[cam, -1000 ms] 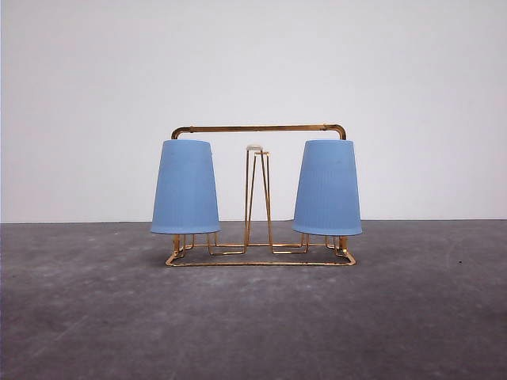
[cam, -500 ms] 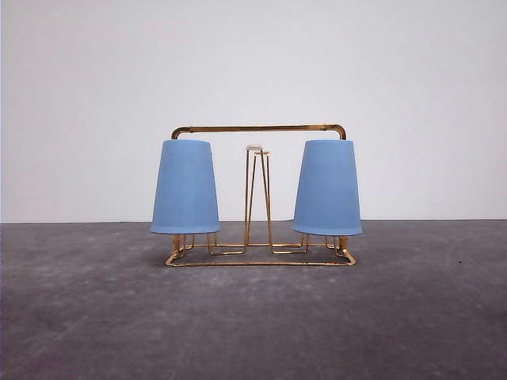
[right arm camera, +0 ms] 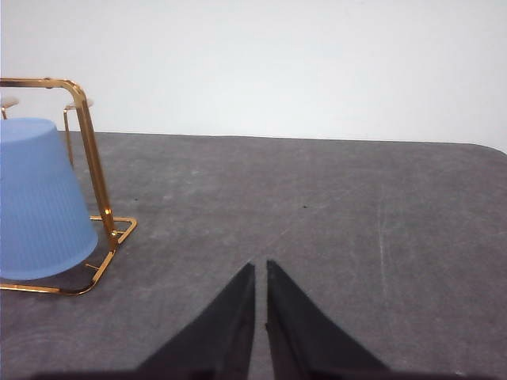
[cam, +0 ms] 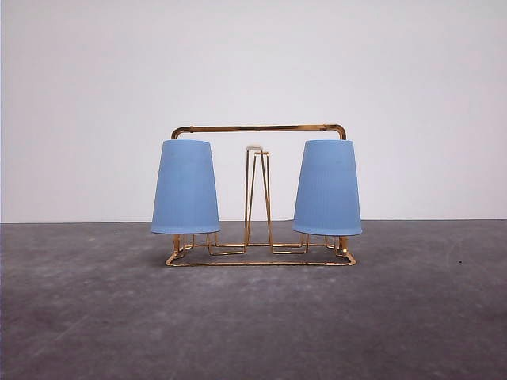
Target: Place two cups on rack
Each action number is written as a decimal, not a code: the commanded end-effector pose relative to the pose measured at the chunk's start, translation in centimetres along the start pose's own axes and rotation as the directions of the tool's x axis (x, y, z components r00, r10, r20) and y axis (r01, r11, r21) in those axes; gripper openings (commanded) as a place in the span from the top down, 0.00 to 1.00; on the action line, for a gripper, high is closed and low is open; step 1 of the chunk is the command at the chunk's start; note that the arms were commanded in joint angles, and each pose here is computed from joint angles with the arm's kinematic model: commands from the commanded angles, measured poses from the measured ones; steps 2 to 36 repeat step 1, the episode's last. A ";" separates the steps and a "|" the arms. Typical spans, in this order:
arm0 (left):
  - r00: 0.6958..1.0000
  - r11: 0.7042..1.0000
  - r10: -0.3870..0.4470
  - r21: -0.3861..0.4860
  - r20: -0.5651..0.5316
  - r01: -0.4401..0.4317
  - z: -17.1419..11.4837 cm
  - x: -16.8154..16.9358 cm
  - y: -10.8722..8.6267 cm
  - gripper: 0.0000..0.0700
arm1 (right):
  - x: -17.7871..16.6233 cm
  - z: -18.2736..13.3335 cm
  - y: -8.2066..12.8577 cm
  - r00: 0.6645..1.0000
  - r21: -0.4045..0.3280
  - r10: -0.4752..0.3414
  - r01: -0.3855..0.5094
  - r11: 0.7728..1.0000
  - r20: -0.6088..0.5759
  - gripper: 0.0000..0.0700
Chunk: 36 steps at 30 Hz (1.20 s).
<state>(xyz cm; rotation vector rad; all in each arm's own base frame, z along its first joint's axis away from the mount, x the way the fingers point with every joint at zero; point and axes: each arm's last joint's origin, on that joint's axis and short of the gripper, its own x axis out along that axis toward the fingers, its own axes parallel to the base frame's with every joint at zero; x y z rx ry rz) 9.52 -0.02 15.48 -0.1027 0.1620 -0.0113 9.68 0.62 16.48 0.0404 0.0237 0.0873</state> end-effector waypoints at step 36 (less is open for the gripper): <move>1.000 1.000 0.002 -0.006 -0.018 -0.002 -0.5 0.1 0.1 1.00 | 0.0 0.0 0.0 1.000 -0.006 0.003 -0.003 1.000 0.008 0.97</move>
